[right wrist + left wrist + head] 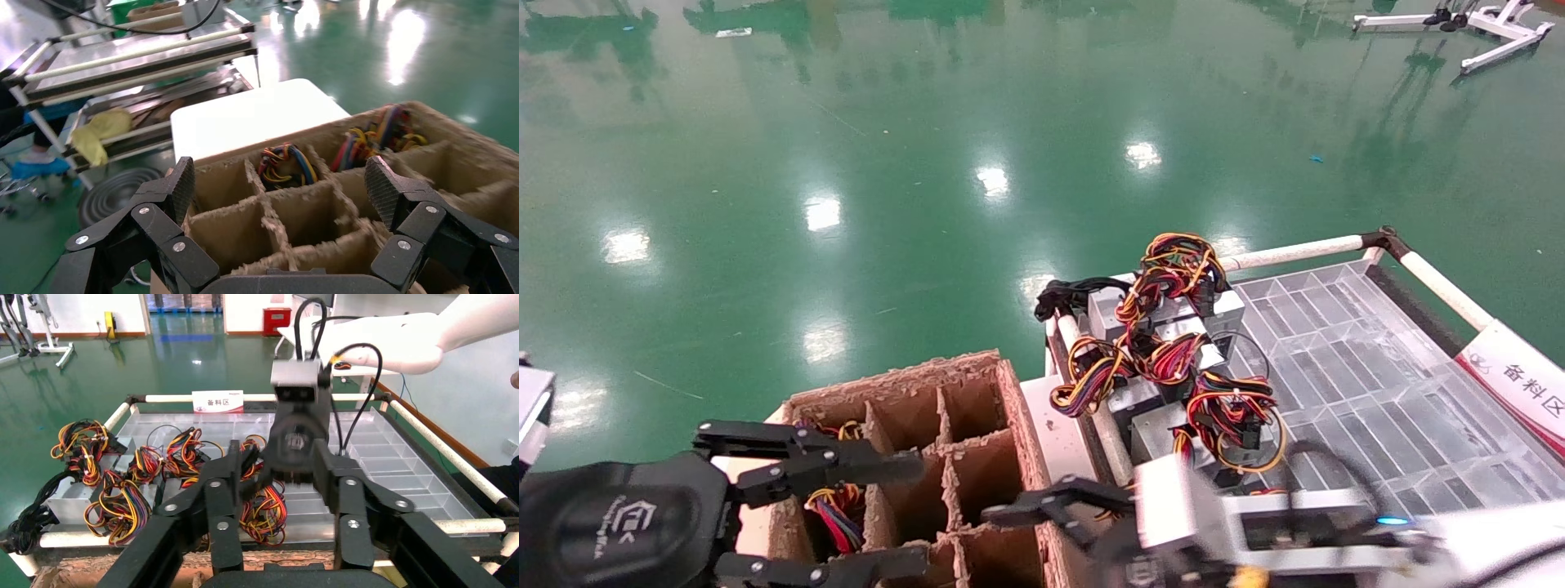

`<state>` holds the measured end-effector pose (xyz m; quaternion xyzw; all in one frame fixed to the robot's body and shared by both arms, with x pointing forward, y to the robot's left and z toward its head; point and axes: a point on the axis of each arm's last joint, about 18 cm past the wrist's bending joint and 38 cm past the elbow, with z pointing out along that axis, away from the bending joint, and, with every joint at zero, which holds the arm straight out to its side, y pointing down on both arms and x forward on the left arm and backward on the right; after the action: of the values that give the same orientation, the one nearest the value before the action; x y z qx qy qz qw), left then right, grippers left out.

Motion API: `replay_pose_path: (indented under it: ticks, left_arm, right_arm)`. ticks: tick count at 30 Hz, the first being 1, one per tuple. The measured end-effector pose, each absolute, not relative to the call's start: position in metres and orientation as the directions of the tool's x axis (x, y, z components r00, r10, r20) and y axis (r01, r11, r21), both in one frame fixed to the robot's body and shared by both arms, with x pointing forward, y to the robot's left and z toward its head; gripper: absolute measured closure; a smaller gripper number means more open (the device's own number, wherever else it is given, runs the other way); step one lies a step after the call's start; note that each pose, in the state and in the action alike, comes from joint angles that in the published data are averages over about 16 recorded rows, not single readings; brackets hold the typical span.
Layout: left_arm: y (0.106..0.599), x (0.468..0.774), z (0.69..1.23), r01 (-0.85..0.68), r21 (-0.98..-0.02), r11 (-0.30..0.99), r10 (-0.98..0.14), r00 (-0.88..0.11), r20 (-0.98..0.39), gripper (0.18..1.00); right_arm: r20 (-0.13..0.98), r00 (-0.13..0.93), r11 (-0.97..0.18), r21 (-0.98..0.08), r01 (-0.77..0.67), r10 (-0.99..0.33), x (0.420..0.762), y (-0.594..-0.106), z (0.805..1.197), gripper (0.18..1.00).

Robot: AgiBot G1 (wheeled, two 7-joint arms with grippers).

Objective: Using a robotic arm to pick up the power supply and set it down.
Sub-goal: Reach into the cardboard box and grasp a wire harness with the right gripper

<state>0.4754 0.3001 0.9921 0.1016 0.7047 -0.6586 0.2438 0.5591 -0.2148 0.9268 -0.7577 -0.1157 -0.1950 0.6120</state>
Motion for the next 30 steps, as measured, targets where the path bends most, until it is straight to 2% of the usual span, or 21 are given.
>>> replay_pose_path:
  ticks: [12,18,30]
  left_arm:
    - [0.3,0.475,0.992,0.464,-0.879,0.112,-0.178,-0.861,-0.477,0.849]
    - [0.3,0.475,0.992,0.464,-0.879,0.112,-0.178,-0.861,-0.477,0.928]
    - [0.3,0.475,0.992,0.464,-0.879,0.112,-0.178,-0.861,-0.477,0.991]
  right_arm:
    - [0.547,0.836,-0.284,-0.795,0.537,0.049,0.605,-0.139,0.915,0.178]
    - [0.575,0.813,-0.3,-0.763,0.572,0.089,0.618,-0.111,0.907,0.179]
    - [0.612,0.776,-0.342,-0.704,0.622,0.152,0.63,-0.079,0.897,0.211]
